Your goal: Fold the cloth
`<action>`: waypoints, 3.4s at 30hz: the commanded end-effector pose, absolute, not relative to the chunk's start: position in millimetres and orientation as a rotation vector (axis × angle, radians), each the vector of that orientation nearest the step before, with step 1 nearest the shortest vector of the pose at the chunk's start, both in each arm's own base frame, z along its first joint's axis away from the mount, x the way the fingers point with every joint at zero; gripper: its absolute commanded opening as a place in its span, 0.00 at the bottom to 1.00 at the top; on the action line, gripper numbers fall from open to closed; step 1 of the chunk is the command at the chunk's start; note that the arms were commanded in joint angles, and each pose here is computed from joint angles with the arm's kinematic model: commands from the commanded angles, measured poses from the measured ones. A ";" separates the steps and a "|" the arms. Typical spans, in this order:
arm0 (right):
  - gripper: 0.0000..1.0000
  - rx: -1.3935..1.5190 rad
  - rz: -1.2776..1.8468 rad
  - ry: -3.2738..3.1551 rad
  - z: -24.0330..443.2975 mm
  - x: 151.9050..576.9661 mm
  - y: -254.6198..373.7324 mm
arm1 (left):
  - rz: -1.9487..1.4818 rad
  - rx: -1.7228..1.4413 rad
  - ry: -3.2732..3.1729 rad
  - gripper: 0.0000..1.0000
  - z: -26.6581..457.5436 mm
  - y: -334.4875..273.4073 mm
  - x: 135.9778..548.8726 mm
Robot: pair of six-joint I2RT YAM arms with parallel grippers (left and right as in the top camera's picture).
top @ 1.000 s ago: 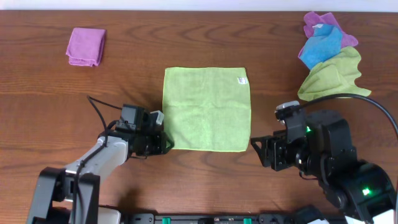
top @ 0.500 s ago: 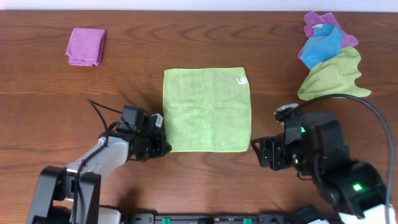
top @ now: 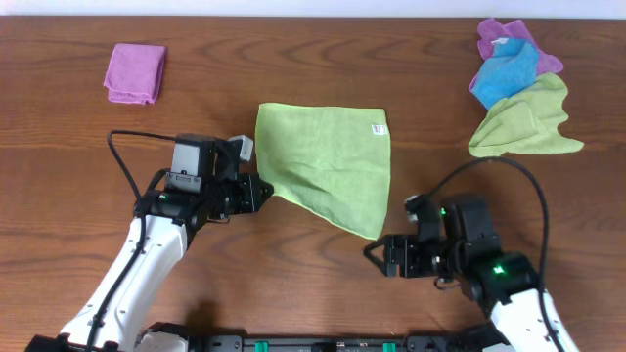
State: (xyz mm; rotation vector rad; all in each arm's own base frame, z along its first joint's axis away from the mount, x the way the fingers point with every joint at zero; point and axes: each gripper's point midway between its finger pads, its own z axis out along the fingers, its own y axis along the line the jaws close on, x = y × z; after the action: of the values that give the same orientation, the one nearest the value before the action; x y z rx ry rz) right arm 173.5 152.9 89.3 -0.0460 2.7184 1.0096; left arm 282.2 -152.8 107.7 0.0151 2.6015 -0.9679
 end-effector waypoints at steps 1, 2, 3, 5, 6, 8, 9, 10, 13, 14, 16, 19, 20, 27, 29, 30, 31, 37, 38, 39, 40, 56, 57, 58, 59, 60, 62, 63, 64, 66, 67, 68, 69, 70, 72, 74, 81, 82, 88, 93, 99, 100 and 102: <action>0.80 0.013 1.261 2.738 92.1 156.3 170.4 | -0.979 0.021 2.588 0.06 114.6 -155.0 284.5; 0.80 0.026 1.353 2.724 92.9 152.6 177.0 | -0.978 0.022 2.587 0.06 114.7 -154.9 284.7; 0.80 0.064 1.379 2.724 89.2 151.6 178.1 | -0.978 0.021 2.587 0.05 114.6 -154.9 284.7; 0.80 0.081 1.389 2.711 84.3 152.8 179.0 | -0.978 0.021 2.588 0.06 114.6 -154.9 284.6; 0.81 0.076 1.395 2.696 82.9 154.2 180.7 | -0.978 0.022 2.587 0.06 114.7 -154.9 284.7; 0.82 0.021 1.407 2.654 81.1 155.9 186.0 | -0.978 0.022 2.587 0.06 114.7 -154.9 284.7; 0.82 -0.012 1.403 2.637 79.3 156.1 188.6 | -0.978 0.022 2.587 0.06 114.7 -154.9 284.7; 0.82 -0.040 1.392 2.627 75.8 155.2 191.1 | -0.978 0.021 2.588 0.06 114.6 -154.9 284.6; 0.79 -0.031 1.239 2.657 53.5 155.5 187.0 | -0.978 0.021 2.588 0.06 114.6 -154.9 284.6; 0.79 -0.014 1.187 2.662 48.0 157.6 184.7 | -0.978 0.021 2.588 0.06 114.6 -154.9 284.5; 0.80 -0.008 1.123 2.647 42.7 162.0 184.3 | -0.978 0.021 2.588 0.06 114.6 -154.9 284.6; 0.84 -0.011 1.113 2.607 43.0 165.7 190.8 | -0.979 0.021 2.588 0.05 114.6 -155.0 284.5; 0.84 0.008 1.089 2.612 39.7 166.4 190.4 | -0.979 0.021 2.588 0.06 114.6 -155.0 284.5; 0.86 0.052 0.991 2.656 17.9 172.3 189.1 | -0.979 0.022 2.586 0.06 114.9 -155.0 284.9; 0.86 0.053 0.988 2.656 13.8 175.7 191.1 | -0.978 0.023 2.586 0.06 114.8 -155.0 284.8; 0.86 0.053 0.989 2.654 12.0 177.7 192.2 | -0.979 0.022 2.586 0.06 114.8 -155.0 284.8; 0.86 0.058 0.989 2.651 10.1 180.2 193.5 | -0.978 0.023 2.586 0.06 114.8 -155.0 284.8; 0.86 0.145 0.940 2.639 -3.1 195.3 192.2 | -0.978 0.023 2.586 0.06 114.8 -155.0 284.9; 0.86 0.150 0.929 2.640 -4.8 196.1 191.0 | -0.978 0.023 2.586 0.06 114.8 -155.0 284.9; 0.86 0.160 0.911 2.639 -6.1 197.5 188.8 | -0.978 0.023 2.586 0.06 114.8 -155.0 284.9; 0.86 0.169 0.893 2.635 -6.8 199.4 186.6 | -0.978 0.023 2.586 0.06 114.8 -155.0 284.9; 0.88 0.537 0.714 2.548 -13.4 237.7 124.0 | -0.978 0.023 2.588 0.06 114.6 -154.9 284.5; 0.88 0.542 0.715 2.547 -13.3 238.2 123.3 | -0.978 0.023 2.587 0.06 114.6 -154.9 284.6; 0.89 0.545 0.715 2.544 -13.0 238.9 122.8 | -0.978 0.024 2.587 0.06 114.6 -155.0 284.6; 0.89 0.544 0.716 2.541 -12.4 239.5 123.0 | -0.978 0.024 2.587 0.05 114.6 -155.0 284.6; 0.90 0.539 0.726 2.537 -11.3 240.3 124.3 | -0.977 0.025 2.587 0.06 114.6 -154.9 284.6; 0.91 0.523 0.769 2.541 -9.1 239.2 129.8 | -0.977 0.026 2.587 0.06 114.6 -154.9 284.6; 0.91 0.515 0.791 2.546 -8.4 237.8 132.6 | -0.977 0.027 2.587 0.06 114.6 -155.0 284.6; 0.91 0.509 0.806 2.555 -8.5 235.8 134.6 | -0.977 0.027 2.587 0.06 114.6 -155.0 284.6; 0.94 0.512 0.802 2.561 -9.5 234.7 133.9 | -0.977 0.027 2.587 0.06 114.6 -154.9 284.6; 0.95 0.512 0.802 2.561 -9.5 234.8 134.0 | -0.977 0.027 2.586 0.06 114.7 -154.9 284.7; 0.95 0.504 0.800 2.558 -9.1 235.4 134.0 | -0.977 0.027 2.586 0.06 114.7 -155.0 284.6; 0.95 0.498 0.792 2.552 -8.7 236.7 133.1 | -0.977 0.027 2.587 0.06 114.6 -155.0 284.6; 0.96 0.509 0.769 2.543 -9.0 239.1 129.6 | -0.978 0.027 2.587 0.06 114.6 -155.0 284.5; 0.97 0.531 0.741 2.528 -9.2 242.7 124.0 | -0.978 0.027 2.587 0.06 114.6 -155.0 284.4; 0.99 0.543 0.737 2.517 -8.5 245.2 121.2 | -0.978 0.027 2.587 0.06 114.6 -155.0 284.5; 0.99 0.522 0.772 2.535 -13.5 244.3 127.1 | -0.978 0.027 2.586 0.05 114.7 -155.0 284.6; 0.99 0.518 0.789 2.546 -15.7 243.0 129.6 | -0.978 0.027 2.586 0.06 114.8 -155.0 284.7; 0.99 0.502 0.872 2.598 -27.8 236.4 141.3 | -0.978 0.028 2.585 0.06 114.9 -155.1 284.8; 0.94 0.473 0.939 2.619 -26.8 230.7 149.5 | -0.979 0.028 2.585 0.06 115.0 -155.2 284.8; 0.87 0.442 1.072 2.677 -23.9 214.2 162.8 | -0.979 0.028 2.585 0.05 115.0 -155.2 284.8; 0.86 0.438 1.098 2.691 -23.5 210.1 165.1 | -0.979 0.028 2.585 0.06 115.0 -155.2 284.8; 0.86 0.437 1.109 2.724 -25.8 202.9 165.6 | -0.978 0.027 2.584 0.06 115.0 -155.2 285.0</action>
State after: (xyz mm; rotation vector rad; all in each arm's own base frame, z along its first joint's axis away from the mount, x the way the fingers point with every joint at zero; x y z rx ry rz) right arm 249.9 176.7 16.9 0.3208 2.5152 1.1417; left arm 281.9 -152.8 107.4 0.0144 2.6033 -0.9684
